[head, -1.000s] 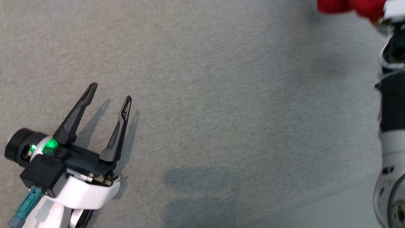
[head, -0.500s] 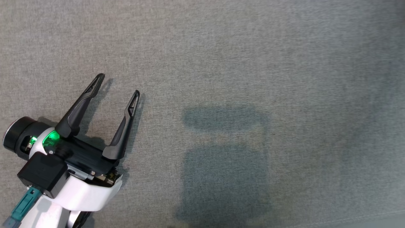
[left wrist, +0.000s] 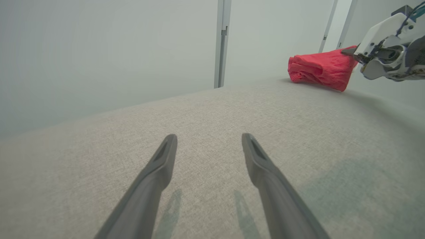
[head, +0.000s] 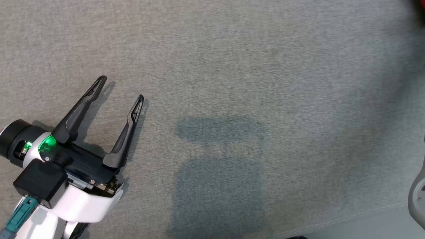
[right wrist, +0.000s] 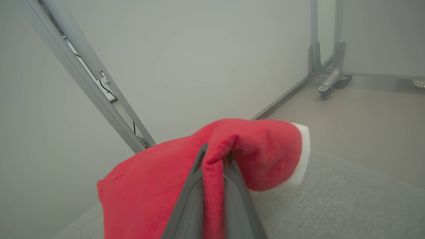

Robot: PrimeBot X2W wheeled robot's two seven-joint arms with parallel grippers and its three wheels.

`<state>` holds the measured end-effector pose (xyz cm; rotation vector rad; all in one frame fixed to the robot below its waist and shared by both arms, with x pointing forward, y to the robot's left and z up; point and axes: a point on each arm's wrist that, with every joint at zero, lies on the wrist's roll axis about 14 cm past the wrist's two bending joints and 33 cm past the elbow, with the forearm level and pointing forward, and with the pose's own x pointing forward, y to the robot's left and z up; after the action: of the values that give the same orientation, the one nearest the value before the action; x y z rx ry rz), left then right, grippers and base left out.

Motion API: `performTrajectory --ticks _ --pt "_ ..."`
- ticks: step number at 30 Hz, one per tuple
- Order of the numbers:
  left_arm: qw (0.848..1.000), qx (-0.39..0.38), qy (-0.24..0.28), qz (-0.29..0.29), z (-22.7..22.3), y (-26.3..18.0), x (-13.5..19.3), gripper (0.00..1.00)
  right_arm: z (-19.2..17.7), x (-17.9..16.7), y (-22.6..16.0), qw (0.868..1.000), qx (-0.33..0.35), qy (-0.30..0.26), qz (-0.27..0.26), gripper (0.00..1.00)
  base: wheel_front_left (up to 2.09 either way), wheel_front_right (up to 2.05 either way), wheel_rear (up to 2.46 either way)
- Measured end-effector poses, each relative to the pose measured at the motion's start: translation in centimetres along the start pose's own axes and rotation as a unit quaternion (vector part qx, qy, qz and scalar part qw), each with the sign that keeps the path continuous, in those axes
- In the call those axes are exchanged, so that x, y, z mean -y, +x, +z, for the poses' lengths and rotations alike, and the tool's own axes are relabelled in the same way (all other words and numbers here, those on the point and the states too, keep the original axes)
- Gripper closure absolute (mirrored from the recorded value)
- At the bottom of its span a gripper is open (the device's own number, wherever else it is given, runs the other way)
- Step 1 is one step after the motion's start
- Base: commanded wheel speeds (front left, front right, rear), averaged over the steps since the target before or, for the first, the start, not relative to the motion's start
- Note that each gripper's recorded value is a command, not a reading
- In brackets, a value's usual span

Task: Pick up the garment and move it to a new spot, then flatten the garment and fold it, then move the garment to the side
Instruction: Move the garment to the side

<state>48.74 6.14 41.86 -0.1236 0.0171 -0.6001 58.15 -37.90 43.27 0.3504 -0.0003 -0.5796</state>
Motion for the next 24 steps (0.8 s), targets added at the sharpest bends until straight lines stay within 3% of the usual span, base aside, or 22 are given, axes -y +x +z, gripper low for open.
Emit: performTrajectory --ticks 10,11,12,13,14,20,24 --pt "0.999 0.014 -0.005 -0.029 1.1 1.0 1.9 0.00 -1.5 5.1 -2.5 0.997 -0.051 -0.018 -0.060 1.00 0.00 0.00 0.00" --pt "0.999 0.014 -0.004 -0.030 1.1 1.0 1.9 0.00 -2.1 5.4 -2.8 0.996 -0.062 -0.020 -0.065 0.91 0.00 0.00 0.00" --pt "0.999 0.014 -0.004 -0.030 1.2 1.0 1.9 0.00 -2.5 5.7 -3.0 0.995 -0.069 -0.022 -0.069 0.64 0.00 0.00 0.00" --pt "0.999 0.014 -0.003 -0.030 1.2 1.0 1.9 0.00 -2.8 6.0 -3.2 0.994 -0.075 -0.026 -0.072 0.16 0.00 0.00 0.00" --pt "0.999 0.015 -0.003 -0.031 1.3 0.9 2.0 0.00 -3.0 6.2 -3.4 0.994 -0.080 -0.028 -0.075 0.00 0.00 0.00 0.00" --pt "0.999 0.017 0.002 -0.036 1.9 0.9 2.5 0.00 -4.0 7.9 -5.0 0.985 -0.133 -0.083 -0.076 0.00 0.00 0.00 0.00" --pt "0.999 0.025 0.001 -0.039 2.8 0.9 3.0 0.00 -2.0 10.6 -6.0 0.975 -0.144 -0.141 -0.094 0.00 0.00 0.00 0.00"
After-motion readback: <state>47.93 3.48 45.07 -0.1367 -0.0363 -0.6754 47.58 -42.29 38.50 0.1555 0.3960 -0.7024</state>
